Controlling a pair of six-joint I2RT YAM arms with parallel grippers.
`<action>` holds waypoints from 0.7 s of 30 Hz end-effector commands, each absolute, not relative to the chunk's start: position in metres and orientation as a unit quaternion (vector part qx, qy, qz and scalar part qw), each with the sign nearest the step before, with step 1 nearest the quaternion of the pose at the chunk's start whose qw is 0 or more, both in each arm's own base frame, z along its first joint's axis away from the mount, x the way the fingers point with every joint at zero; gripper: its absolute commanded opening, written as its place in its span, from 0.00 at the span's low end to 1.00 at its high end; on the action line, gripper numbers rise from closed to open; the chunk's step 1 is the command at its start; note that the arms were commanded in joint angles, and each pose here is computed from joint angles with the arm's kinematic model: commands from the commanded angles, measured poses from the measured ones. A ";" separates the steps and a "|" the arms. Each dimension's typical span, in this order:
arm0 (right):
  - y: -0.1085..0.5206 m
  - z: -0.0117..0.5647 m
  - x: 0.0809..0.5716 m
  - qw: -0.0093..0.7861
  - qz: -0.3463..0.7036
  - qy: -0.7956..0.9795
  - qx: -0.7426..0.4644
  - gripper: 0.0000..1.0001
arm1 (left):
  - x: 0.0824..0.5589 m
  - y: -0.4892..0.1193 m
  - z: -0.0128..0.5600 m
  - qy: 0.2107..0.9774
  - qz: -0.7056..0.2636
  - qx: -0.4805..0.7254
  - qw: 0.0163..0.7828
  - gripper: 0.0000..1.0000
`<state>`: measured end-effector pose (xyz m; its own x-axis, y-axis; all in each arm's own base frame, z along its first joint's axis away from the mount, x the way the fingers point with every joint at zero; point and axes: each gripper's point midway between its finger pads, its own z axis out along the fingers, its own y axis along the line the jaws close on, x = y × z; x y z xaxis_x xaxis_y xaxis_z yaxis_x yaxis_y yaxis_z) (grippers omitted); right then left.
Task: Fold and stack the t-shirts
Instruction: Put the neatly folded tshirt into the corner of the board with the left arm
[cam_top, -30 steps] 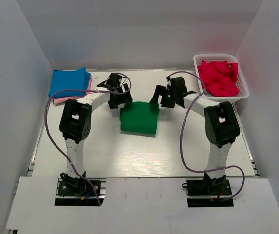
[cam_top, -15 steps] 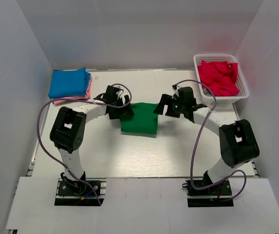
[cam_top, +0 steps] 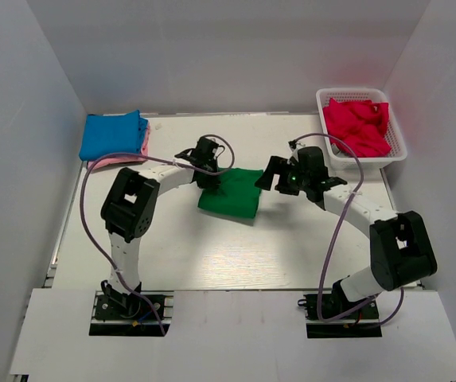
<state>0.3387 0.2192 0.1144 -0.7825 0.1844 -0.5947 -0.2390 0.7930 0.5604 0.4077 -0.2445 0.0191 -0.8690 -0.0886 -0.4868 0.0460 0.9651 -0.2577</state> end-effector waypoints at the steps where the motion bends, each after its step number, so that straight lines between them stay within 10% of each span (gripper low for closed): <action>1: 0.210 0.135 0.348 0.375 0.311 0.873 -0.009 0.90 | 0.355 -0.188 -0.047 0.988 0.026 -0.002 0.154 0.00; 11: 0.193 0.134 0.349 0.401 0.273 0.875 -0.004 0.90 | 0.475 -0.149 0.130 0.912 0.137 0.008 0.387 0.00; 21: 0.191 0.132 0.361 0.403 0.257 0.879 0.006 0.90 | 0.540 -0.066 0.211 0.851 0.241 -0.001 0.466 0.00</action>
<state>0.3492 0.1926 0.1230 -0.7052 0.2156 -0.6754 -0.1903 0.8601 0.4732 0.5152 -0.1125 0.1553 -0.6486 0.1860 -0.7380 -0.1279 0.9292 0.3467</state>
